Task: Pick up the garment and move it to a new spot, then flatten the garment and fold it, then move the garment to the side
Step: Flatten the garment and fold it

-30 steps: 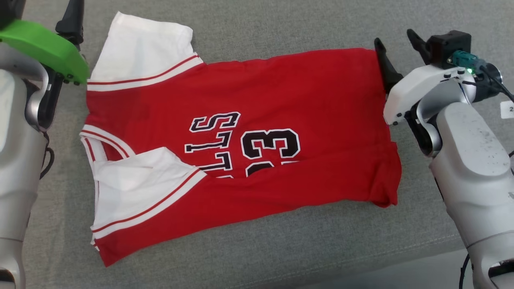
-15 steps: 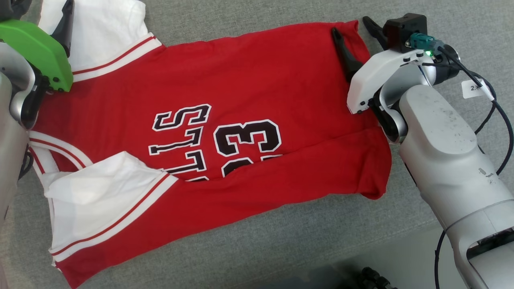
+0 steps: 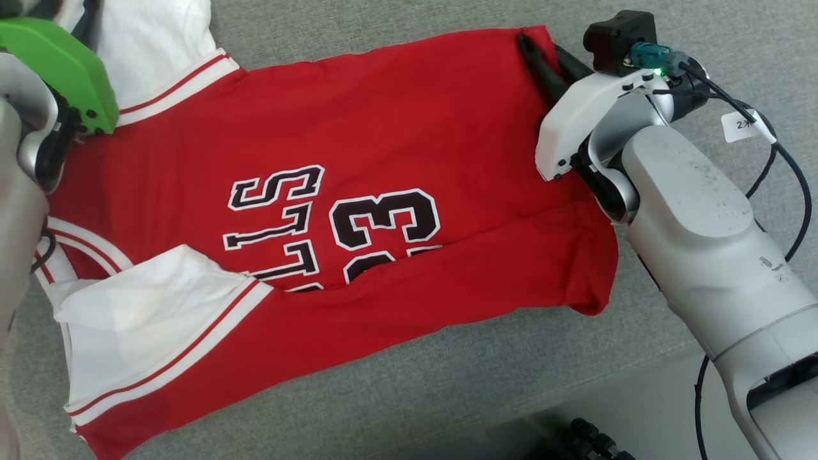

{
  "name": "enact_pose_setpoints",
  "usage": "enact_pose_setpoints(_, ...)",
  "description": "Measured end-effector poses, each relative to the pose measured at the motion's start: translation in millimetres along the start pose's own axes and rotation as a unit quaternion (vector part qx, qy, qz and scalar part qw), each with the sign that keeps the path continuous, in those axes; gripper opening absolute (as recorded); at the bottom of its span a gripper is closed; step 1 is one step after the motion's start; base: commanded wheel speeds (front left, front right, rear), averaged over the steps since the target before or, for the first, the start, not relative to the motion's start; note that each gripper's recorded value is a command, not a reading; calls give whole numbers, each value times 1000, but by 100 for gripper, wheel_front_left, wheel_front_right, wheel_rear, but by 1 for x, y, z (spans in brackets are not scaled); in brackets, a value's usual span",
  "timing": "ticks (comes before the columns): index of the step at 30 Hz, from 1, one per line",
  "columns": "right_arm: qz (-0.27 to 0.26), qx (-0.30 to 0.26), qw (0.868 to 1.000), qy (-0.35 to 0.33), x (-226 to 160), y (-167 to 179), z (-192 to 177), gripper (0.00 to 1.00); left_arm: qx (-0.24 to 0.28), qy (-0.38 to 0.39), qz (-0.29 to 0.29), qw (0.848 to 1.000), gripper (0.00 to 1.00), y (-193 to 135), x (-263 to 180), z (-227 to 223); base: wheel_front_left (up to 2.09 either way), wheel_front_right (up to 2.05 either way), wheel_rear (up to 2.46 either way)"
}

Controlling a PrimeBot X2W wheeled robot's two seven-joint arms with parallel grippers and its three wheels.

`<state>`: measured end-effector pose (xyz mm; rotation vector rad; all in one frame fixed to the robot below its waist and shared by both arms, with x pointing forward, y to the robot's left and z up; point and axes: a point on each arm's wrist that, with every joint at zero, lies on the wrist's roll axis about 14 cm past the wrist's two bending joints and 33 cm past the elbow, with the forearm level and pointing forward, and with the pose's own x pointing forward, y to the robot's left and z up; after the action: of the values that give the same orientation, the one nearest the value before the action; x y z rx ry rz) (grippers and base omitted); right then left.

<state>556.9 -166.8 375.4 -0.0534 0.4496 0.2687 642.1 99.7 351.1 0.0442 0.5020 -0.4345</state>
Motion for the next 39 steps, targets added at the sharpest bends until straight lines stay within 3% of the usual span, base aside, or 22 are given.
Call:
enact_pose_setpoints(12, 2, -20, 995, -93, -4, -2, 46, 0, -30, -152, -2, 988, 0, 1, -39, 79, 0, 0, 0)
enact_pose_setpoints(24, 7, -18, 994, -108, -21, 4, 38, 0, -72, -220, -29, 972, 0, -15, -106, 97, 0, 0, 0)
enact_pose_setpoints(39, 5, 5, 989, -148, -58, 12, 36, 0, -132, -241, 5, 962, 0, -44, -188, 36, 0, 0, 0)
